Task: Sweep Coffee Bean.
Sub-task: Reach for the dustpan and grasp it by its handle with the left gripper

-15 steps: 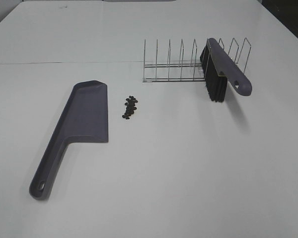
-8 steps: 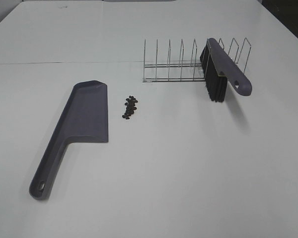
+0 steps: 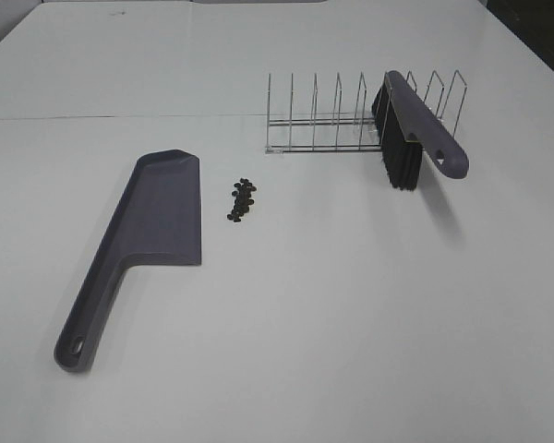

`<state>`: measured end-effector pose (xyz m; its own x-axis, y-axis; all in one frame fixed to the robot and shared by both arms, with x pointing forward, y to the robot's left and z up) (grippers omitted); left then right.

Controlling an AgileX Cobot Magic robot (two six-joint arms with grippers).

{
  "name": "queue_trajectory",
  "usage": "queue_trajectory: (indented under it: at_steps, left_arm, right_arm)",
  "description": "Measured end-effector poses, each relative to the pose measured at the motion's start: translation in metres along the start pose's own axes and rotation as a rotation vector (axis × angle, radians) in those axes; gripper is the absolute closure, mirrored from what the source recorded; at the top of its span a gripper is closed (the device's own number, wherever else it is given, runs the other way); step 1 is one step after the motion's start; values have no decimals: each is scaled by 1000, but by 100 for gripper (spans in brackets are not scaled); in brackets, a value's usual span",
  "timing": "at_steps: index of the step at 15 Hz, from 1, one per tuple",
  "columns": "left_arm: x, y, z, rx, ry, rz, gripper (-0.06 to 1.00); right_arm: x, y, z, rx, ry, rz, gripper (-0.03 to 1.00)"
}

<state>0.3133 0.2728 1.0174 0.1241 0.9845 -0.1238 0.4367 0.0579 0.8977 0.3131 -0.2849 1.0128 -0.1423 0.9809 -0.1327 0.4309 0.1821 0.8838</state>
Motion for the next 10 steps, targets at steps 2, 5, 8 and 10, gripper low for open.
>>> queue_trajectory:
  at_steps: [2, 5, 8, 10]
  left_arm:
    - [0, 7, -2, -29, 0, 1, 23]
    - [0, 38, 10, -99, -3, -23, 23]
    - [2, 66, 61, -40, -24, -132, 23]
    - [5, 73, 98, 58, -19, -169, 23]
  right_arm:
    - [0, 0, 0, 0, 0, 0, 23]
    - [0, 0, 0, 0, 0, 0, 23]
    - [0, 0, 0, 0, 0, 0, 23]
    - [0, 0, 0, 0, 0, 0, 23]
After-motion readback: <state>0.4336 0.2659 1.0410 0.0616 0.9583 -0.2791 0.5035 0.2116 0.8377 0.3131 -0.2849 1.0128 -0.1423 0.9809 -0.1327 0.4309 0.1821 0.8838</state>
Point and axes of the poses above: a point on each arm's last joint axis where the gripper is mounted, z pointing out along that axis toward the gripper, x along the wrist's bending axis when the last joint is at zero, y = z × x, the point moved 9 cm from there along z, pointing out along that axis toward the gripper, and after that the axes turned 7 degrees about -z, right-handed, at the moved point
